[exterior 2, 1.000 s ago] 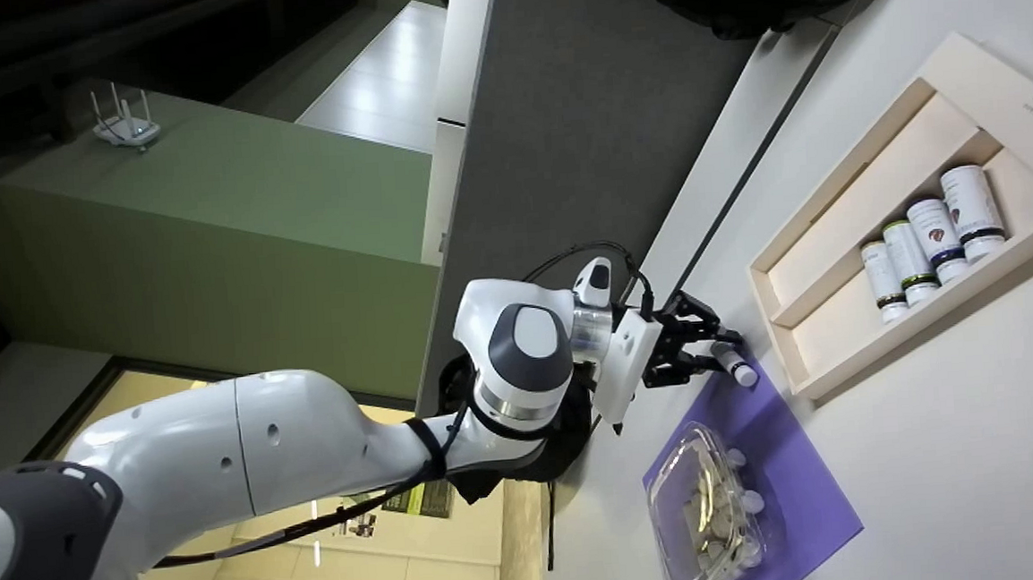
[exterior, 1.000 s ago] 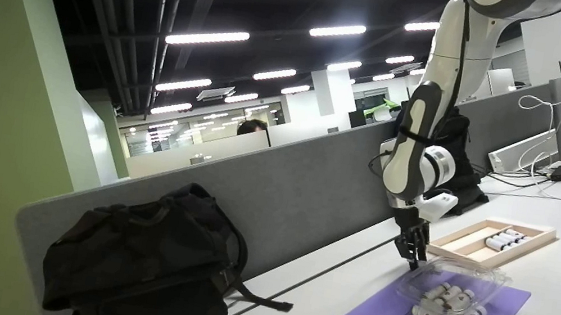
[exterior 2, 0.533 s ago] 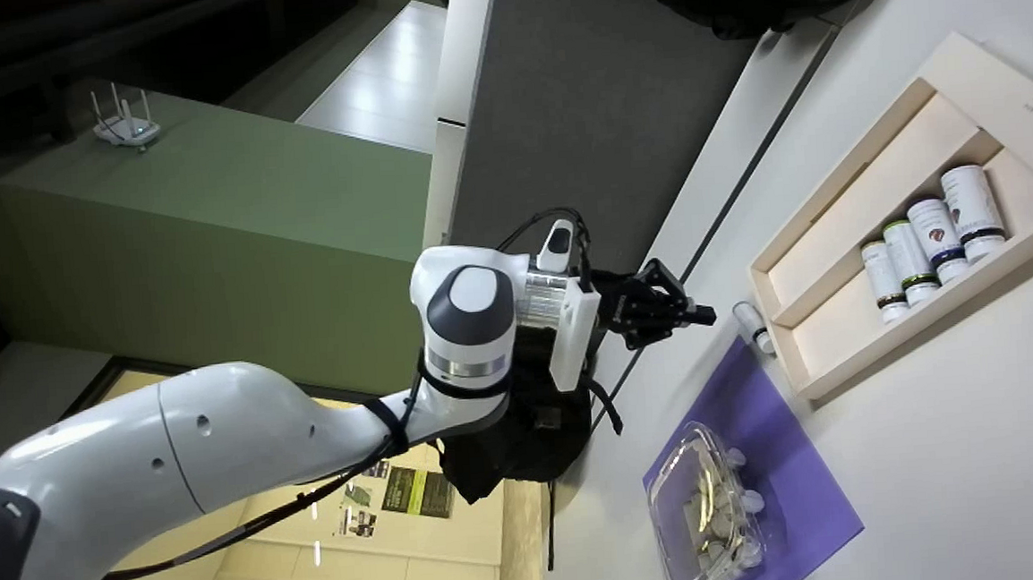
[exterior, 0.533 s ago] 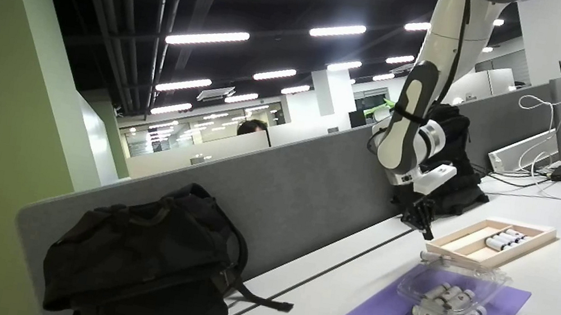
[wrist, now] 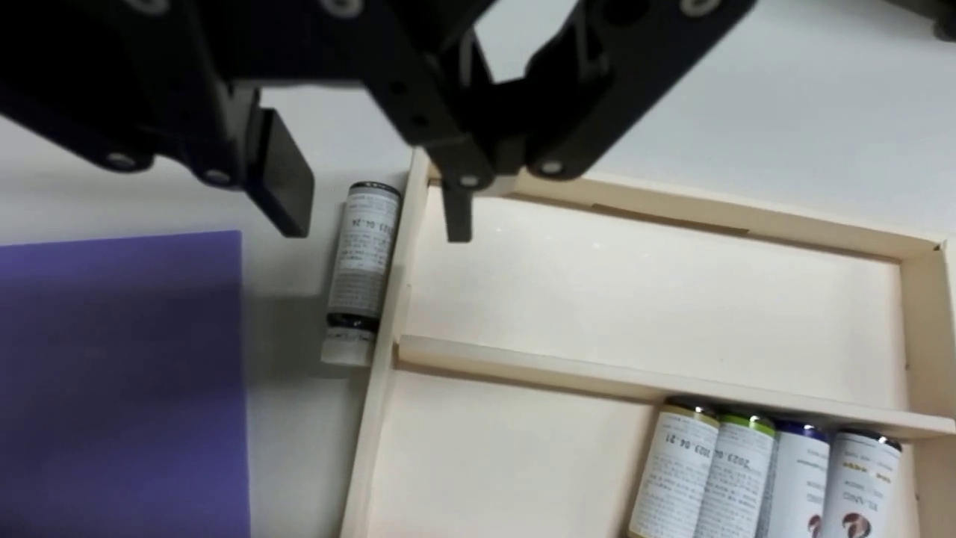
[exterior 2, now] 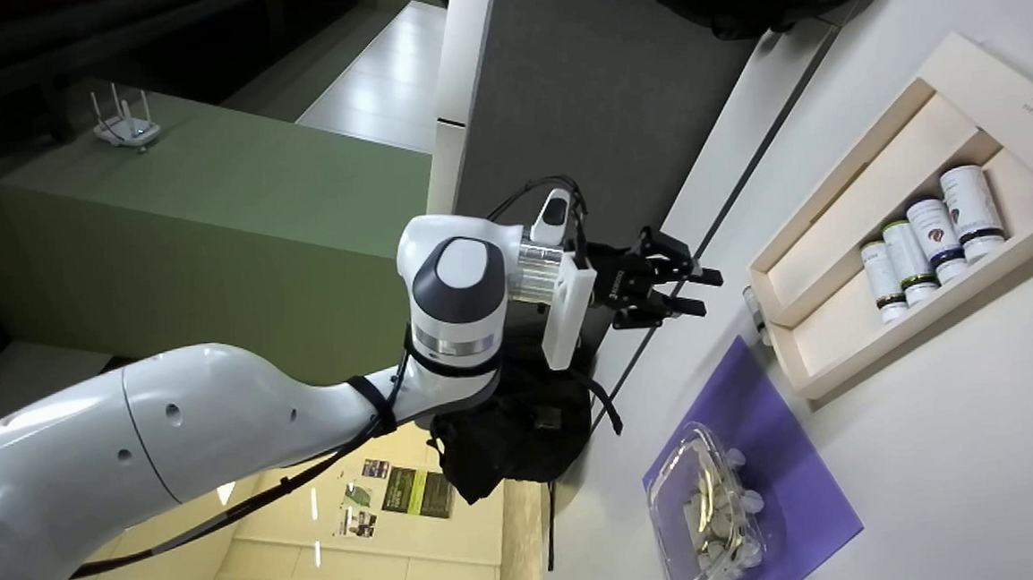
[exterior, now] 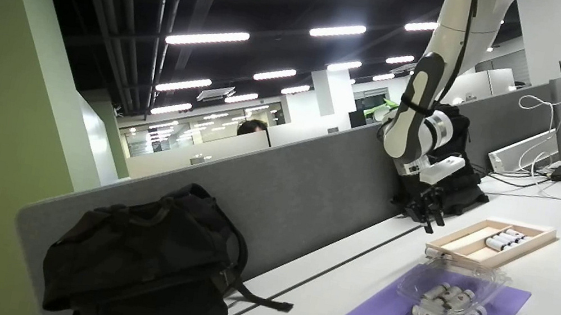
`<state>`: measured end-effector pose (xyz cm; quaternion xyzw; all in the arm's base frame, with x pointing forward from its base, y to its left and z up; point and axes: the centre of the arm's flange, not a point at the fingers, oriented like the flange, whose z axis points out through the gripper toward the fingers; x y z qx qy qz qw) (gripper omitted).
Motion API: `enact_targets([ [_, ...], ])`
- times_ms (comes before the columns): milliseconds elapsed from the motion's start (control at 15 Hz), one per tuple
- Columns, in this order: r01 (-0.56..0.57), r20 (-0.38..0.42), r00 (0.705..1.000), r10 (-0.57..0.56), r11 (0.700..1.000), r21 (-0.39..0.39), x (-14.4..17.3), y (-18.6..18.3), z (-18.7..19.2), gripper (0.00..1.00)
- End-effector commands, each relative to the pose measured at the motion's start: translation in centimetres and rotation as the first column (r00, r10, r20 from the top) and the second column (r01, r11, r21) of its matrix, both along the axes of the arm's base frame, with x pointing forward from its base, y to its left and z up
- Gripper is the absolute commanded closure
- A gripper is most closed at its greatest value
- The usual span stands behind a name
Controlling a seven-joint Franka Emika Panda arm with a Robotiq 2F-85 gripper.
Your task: Pick up the white object on the table and place it on the lower segment of the tray
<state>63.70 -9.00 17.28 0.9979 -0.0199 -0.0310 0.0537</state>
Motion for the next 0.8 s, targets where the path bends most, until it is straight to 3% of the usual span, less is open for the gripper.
enact_targets([
  [0, 0.0, 0.03, 1.0, -0.002, 0.999, 0.048, 0.3, 0.9, -2.1, 0.14],
  [200, -0.018, 0.045, 0.999, 0.015, 0.998, 0.056, 0.2, 2.1, -3.7, 0.01],
  [733, -0.034, 0.076, 0.997, 0.029, 0.997, 0.063, 0.3, 2.8, -5.1, 0.0],
])
